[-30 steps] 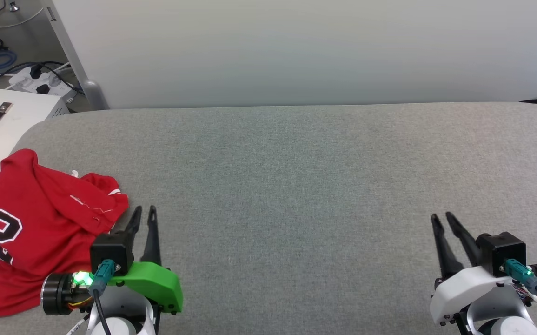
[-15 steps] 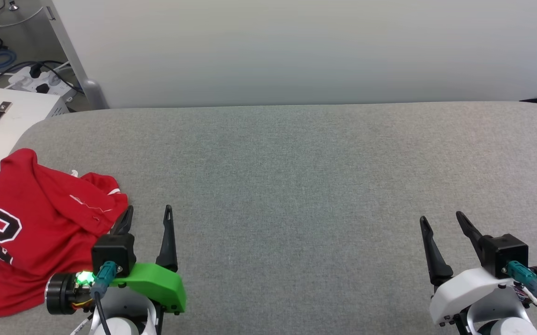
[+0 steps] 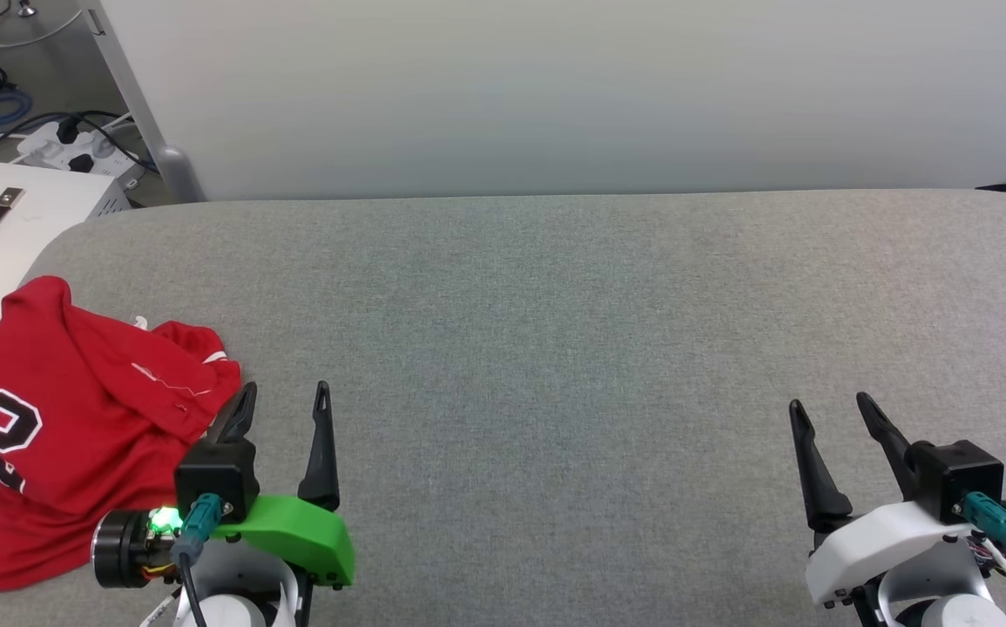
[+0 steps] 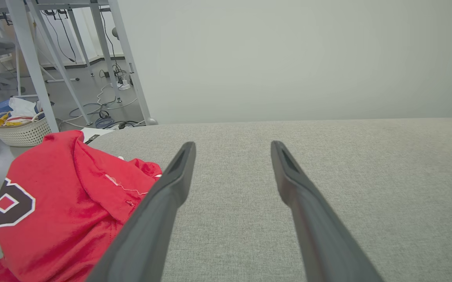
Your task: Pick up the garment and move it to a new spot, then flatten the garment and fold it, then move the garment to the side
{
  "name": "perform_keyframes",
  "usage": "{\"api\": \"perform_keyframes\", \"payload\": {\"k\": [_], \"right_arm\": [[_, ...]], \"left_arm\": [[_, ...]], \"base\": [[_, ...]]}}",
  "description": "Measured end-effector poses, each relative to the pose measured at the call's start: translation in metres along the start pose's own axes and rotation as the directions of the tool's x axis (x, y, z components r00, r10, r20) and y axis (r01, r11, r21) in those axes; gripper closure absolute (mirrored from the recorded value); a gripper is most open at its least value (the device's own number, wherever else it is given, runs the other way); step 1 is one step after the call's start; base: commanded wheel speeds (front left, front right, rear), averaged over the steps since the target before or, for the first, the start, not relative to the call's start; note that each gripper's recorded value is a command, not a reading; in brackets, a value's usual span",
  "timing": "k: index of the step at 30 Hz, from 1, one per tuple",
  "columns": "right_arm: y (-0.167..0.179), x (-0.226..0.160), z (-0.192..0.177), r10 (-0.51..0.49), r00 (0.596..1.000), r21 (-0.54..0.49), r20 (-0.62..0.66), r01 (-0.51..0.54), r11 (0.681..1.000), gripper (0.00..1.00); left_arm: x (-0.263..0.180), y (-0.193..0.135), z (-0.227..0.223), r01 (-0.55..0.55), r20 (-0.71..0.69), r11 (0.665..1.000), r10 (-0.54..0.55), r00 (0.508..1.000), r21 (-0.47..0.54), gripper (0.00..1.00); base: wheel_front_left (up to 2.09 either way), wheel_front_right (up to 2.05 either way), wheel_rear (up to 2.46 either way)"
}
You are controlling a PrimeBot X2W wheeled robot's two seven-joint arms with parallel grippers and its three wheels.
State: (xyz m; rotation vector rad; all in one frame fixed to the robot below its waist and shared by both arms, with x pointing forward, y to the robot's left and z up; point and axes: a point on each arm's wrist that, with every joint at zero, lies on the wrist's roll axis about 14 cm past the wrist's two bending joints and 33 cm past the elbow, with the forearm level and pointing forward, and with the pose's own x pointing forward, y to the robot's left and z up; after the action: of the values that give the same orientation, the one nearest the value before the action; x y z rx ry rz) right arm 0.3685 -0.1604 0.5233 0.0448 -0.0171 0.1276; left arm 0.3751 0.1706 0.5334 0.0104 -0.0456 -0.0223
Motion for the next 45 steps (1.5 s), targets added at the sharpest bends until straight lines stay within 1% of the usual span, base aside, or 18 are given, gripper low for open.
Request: {"api": "perform_keyframes", "payload": {"k": [10, 33, 40, 45], "right_arm": [[-0.001, 0.0, 0.003, -0.004, 1.0, 0.022, 0.023, 0.003, 1.0, 0.0], [-0.002, -0.001, 0.014, -0.009, 0.997, 0.029, 0.071, 0.007, 1.0, 0.0], [0.0, 0.001, 0.017, -0.001, 0.997, 0.036, 0.082, -0.002, 0.999, 0.0], [0.008, 0.006, 0.021, 0.024, 0.995, 0.036, 0.095, -0.027, 0.999, 0.0]], "left_arm": [[0.0, -0.003, 0.0, 0.008, 0.012, 1.0, -0.007, 1.0, -0.009, 0.0], [0.001, -0.008, -0.006, 0.02, 0.018, 0.999, -0.019, 1.0, -0.05, 0.0], [-0.001, -0.005, -0.008, 0.01, 0.022, 0.998, -0.009, 1.0, -0.054, 0.0], [-0.004, 0.003, -0.007, -0.015, 0.031, 0.998, 0.017, 0.999, -0.061, 0.0]], "base": [[0.0, 0.0, 0.0], [0.0, 0.0, 0.0], [0.0, 0.0, 0.0], [0.0, 0.0, 0.0]]}}
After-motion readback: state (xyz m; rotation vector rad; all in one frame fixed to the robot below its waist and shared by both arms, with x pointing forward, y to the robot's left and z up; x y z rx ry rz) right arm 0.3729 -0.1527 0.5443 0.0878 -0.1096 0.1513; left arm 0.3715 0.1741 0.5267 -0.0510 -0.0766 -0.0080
